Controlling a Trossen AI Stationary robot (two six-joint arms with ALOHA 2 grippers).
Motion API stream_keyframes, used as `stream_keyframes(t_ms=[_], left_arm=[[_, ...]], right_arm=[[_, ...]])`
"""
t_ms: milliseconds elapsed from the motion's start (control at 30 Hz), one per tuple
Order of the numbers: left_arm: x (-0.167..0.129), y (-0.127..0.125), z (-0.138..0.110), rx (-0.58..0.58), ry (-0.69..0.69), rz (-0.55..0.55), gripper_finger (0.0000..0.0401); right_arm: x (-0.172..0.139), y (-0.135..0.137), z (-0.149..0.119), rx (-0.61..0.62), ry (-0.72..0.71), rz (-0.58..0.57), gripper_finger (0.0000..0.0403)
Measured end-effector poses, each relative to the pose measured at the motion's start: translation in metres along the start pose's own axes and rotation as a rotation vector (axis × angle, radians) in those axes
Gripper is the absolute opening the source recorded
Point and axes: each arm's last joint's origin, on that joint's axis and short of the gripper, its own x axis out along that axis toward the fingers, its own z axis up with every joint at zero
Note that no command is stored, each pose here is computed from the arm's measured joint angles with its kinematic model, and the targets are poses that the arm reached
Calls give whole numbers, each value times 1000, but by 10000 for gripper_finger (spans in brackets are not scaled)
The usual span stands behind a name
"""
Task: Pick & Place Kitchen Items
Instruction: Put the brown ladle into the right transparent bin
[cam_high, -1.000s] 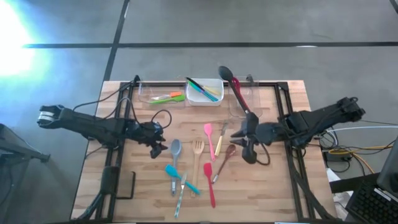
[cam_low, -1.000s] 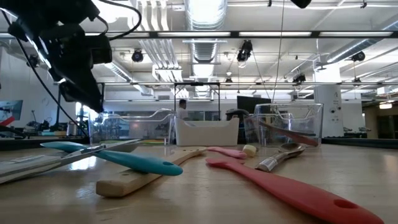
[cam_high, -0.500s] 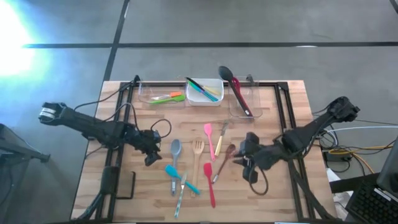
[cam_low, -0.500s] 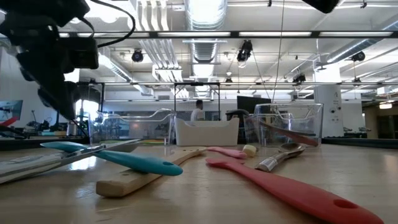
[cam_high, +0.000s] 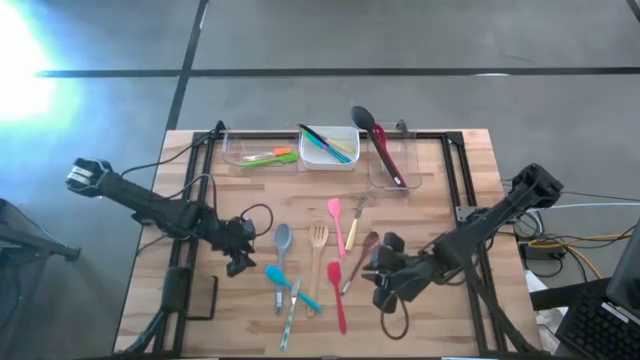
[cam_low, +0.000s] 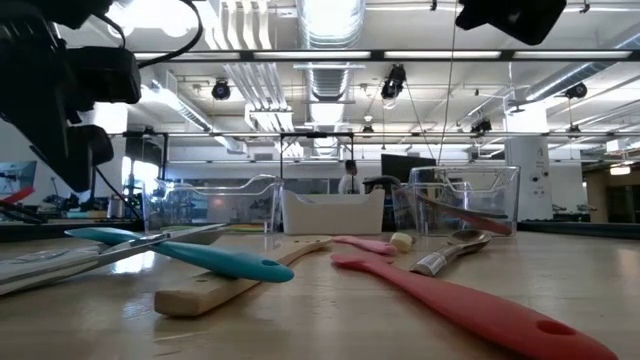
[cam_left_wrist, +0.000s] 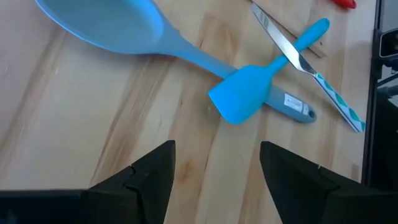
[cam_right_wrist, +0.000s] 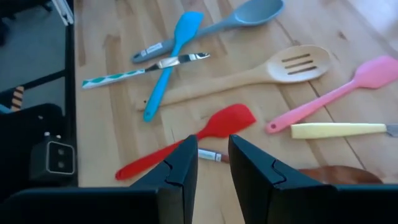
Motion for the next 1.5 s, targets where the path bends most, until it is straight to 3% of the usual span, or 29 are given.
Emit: stream_keyframes(t_ms=[367, 700, 933, 1500], left_arm=[[0, -5, -4, -26, 44, -48, 236], [5, 0, -13, -67, 74, -32, 236], [11, 10, -22, -102, 88, 19, 236], [16, 18, -29, -114, 107, 52, 236]], right_arm=[[27, 19, -2, -27, 14, -6, 78], [26, 28, -22, 35, 34, -8, 83], [36, 13, -30, 222, 5, -96, 78], [57, -21, -1, 346, -4, -179, 82]])
